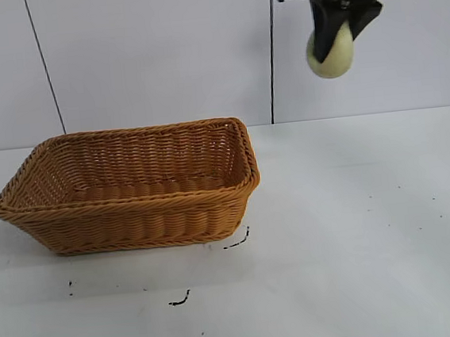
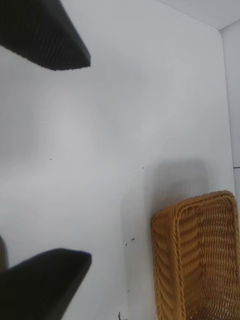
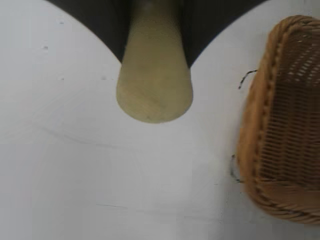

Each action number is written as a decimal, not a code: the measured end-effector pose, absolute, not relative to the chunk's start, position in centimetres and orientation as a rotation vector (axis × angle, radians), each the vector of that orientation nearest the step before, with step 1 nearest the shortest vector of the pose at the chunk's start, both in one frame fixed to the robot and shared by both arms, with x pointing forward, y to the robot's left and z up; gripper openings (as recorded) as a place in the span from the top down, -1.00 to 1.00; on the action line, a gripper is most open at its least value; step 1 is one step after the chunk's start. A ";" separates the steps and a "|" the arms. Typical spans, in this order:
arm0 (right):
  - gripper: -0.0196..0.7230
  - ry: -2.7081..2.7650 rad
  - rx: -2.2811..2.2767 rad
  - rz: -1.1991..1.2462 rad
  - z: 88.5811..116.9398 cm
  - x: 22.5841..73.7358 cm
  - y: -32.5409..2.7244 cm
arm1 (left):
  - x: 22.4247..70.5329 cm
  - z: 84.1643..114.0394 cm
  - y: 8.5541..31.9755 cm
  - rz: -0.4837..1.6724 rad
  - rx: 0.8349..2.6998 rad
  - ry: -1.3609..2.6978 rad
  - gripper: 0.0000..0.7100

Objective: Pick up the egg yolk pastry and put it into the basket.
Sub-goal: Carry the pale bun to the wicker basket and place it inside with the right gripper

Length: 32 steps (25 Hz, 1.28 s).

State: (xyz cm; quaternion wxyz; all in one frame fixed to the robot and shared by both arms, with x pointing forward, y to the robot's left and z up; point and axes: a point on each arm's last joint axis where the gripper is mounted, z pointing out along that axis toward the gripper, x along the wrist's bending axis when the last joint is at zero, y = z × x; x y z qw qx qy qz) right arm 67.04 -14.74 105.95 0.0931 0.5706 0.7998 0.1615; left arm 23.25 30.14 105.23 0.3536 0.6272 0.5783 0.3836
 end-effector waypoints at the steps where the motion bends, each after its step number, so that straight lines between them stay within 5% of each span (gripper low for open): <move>1: 0.55 2.396 1.658 0.493 105.8 66.7 -13.4 | 23.2 105.2 30.1 0.992 1.622 1.495 -0.96; 12: 0.55 2.547 1.266 0.644 101.4 63.5 -0.6 | 23.2 105.2 30.1 0.992 1.622 1.495 -0.96; 24: 0.54 2.559 1.293 0.631 91.6 65.2 2.0 | 23.2 105.2 30.1 0.992 1.622 1.495 -0.96; 27: 0.33 2.568 1.309 0.626 91.0 65.2 2.1 | 23.2 105.2 30.1 0.992 1.622 1.495 -0.96; 32: -0.55 2.585 1.320 0.596 91.3 65.0 2.0 | 23.2 105.2 30.1 0.992 1.622 1.495 -0.96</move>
